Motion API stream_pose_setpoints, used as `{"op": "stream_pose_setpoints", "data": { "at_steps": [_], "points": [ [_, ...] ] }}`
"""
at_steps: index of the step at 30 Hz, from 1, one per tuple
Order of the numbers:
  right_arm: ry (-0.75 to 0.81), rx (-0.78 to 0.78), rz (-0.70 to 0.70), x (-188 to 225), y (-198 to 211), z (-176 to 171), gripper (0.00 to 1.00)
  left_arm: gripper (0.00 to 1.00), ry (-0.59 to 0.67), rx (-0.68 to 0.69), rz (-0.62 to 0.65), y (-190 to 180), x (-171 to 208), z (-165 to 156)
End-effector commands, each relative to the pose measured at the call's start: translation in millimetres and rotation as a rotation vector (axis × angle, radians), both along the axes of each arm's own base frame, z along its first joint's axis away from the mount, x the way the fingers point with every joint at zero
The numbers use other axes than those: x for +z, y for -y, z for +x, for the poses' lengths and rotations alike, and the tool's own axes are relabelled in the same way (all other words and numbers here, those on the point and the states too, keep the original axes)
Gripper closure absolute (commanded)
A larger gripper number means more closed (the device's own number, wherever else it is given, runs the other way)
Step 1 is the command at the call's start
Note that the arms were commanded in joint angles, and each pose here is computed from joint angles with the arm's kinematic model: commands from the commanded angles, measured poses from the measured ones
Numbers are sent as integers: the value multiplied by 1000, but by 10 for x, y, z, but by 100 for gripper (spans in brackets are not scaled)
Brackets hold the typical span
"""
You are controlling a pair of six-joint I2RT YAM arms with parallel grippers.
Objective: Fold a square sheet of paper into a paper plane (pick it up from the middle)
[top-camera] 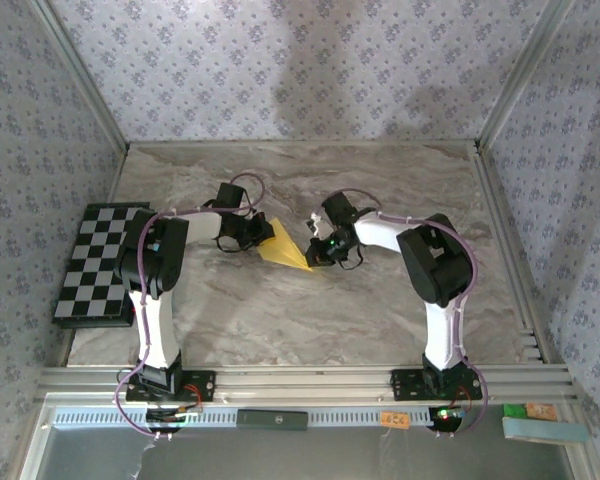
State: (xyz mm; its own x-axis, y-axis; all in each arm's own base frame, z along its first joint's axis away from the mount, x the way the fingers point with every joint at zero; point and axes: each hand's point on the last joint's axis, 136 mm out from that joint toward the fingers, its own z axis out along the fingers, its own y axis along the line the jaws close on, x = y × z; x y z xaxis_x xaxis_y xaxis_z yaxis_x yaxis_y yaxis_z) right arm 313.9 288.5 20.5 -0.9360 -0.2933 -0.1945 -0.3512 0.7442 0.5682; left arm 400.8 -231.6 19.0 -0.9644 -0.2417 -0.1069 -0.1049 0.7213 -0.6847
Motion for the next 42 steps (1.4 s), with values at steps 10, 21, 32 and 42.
{"op": "stream_pose_setpoints", "data": {
  "at_steps": [10,21,32,42],
  "points": [
    [61,4,14,322,26,-52,97,95,-138,45,208,-371,-610,-240],
    [59,57,20,211,-394,158,97,95,-136,35,203,-346,-601,-262],
    [-37,54,-37,-165,-201,-13,98,95,-140,35,216,-364,-634,-284],
    [-112,7,-23,-296,140,-371,98,95,-140,36,234,-396,-654,-266]
  ]
}}
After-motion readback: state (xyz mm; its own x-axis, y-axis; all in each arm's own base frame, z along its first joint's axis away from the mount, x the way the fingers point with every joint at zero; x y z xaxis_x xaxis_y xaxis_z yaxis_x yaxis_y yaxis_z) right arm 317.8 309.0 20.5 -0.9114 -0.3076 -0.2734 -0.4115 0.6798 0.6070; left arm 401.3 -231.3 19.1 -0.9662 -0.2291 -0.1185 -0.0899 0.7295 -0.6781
